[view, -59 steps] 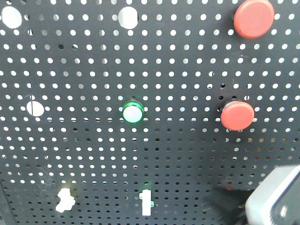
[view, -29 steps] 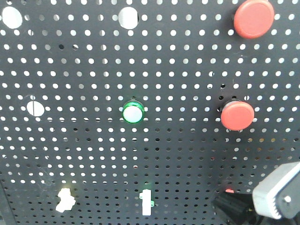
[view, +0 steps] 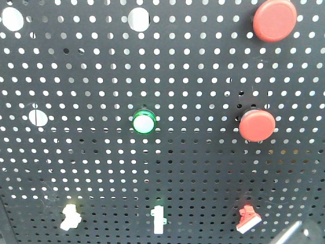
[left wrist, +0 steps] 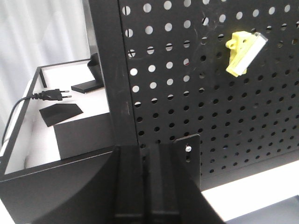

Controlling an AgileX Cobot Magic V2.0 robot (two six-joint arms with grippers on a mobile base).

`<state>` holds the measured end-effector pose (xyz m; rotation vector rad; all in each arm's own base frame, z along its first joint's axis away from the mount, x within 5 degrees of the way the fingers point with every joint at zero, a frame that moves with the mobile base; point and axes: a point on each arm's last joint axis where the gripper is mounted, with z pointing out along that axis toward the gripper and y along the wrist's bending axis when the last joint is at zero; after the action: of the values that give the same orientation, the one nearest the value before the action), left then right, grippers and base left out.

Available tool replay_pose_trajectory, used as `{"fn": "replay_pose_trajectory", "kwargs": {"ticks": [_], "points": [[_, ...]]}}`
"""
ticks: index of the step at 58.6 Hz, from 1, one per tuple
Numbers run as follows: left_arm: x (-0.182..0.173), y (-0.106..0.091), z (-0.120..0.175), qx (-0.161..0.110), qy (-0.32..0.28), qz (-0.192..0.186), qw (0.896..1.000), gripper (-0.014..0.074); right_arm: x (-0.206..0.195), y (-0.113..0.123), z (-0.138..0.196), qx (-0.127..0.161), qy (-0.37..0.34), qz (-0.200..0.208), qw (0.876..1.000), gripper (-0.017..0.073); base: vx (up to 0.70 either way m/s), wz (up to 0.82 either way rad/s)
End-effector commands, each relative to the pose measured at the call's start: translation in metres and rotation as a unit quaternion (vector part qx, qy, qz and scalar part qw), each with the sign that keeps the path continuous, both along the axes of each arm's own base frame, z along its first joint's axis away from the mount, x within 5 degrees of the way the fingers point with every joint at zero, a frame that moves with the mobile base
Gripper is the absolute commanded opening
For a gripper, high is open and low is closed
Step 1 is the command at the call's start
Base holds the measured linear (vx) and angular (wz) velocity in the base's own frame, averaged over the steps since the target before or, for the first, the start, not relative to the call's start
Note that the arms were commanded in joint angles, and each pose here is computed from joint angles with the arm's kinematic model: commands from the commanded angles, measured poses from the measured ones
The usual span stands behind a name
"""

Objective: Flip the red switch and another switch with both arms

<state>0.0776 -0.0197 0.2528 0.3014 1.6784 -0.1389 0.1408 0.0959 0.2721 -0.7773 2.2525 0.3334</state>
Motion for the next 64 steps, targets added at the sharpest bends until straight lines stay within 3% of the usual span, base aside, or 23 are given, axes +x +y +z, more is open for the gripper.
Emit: {"fn": "replay_pose_trajectory", "kwargs": {"ticks": [1, 8, 14, 22, 27, 31, 40, 47, 64], "points": [[0.000, -0.004, 0.014, -0.008, -0.031, -0.023, 0.999, 0.0003, -0.001, -0.002, 0.018, 0.015, -0.038, -0.003, 0.999, -0.0006, 0.00, 0.00], [0.000, -0.004, 0.014, -0.009, -0.030, -0.022, 0.999, 0.0003, -0.010, -0.015, 0.030, 0.019, -0.076, -0.030, 0.997, -0.0006, 0.00, 0.00], [0.000, -0.004, 0.014, -0.009, -0.029, -0.021, 0.999, 0.0003, -0.020, -0.031, 0.043, 0.026, -0.123, -0.077, 0.989, -0.0006, 0.00, 0.00], [0.000, -0.004, 0.014, -0.009, -0.029, -0.021, 0.999, 0.0003, -0.041, -0.060, 0.061, 0.031, -0.199, -0.146, 0.969, -0.0006, 0.00, 0.00], [0.000, -0.004, 0.014, -0.011, -0.028, -0.021, 0.999, 0.0003, -0.058, -0.079, 0.070, 0.031, -0.261, -0.175, 0.949, -0.0006, 0.00, 0.00], [0.000, -0.004, 0.013, -0.017, -0.026, -0.021, 0.999, 0.0003, -0.069, -0.088, 0.065, 0.042, -0.294, -0.184, 0.937, -0.0006, 0.00, 0.00], [0.000, -0.004, 0.012, -0.023, -0.022, -0.022, 0.999, 0.0003, -0.086, -0.098, 0.036, 0.069, -0.330, -0.183, 0.923, -0.0006, 0.00, 0.00], [0.000, -0.004, 0.012, -0.022, -0.022, -0.021, 0.999, 0.0003, -0.092, -0.103, 0.026, 0.063, -0.352, -0.183, 0.916, -0.0006, 0.00, 0.00], [0.000, -0.004, 0.012, -0.021, -0.023, -0.022, 0.999, 0.0003, -0.094, -0.105, 0.017, 0.060, -0.348, -0.187, 0.917, -0.0006, 0.00, 0.00]]}}
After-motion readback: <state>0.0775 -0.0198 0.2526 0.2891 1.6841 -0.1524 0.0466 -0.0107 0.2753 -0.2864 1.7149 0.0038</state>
